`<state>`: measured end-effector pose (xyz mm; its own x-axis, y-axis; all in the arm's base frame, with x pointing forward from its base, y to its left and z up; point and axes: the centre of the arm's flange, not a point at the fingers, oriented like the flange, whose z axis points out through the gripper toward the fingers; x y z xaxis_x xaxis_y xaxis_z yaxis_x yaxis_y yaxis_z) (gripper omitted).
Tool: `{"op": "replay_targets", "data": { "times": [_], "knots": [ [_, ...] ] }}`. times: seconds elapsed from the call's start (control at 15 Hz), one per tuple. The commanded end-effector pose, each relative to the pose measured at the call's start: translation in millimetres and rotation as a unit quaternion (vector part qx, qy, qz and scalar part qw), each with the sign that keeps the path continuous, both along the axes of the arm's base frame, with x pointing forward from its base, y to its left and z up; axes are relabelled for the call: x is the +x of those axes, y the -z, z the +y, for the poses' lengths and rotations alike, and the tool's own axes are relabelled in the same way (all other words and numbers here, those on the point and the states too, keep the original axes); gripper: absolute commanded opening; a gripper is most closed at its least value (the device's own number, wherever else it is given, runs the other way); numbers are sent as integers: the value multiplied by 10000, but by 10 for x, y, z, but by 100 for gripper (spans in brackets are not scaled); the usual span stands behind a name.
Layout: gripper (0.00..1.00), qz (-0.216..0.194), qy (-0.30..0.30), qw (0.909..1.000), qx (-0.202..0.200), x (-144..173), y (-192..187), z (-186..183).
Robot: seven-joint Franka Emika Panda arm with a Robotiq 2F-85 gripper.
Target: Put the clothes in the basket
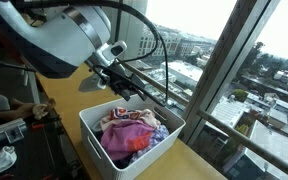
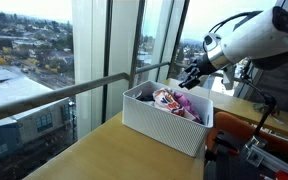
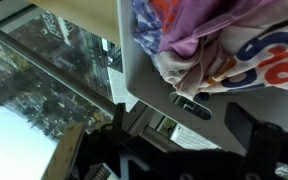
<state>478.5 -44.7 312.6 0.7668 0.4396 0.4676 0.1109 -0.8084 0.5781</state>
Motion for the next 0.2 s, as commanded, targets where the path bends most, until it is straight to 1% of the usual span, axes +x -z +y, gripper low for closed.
{"op": "replay_targets", "data": {
  "times": [0.0,0.13],
  "knots": [
    [100,0,0,10000,0,0,0,0],
    [100,0,0,10000,0,0,0,0]
  ]
}}
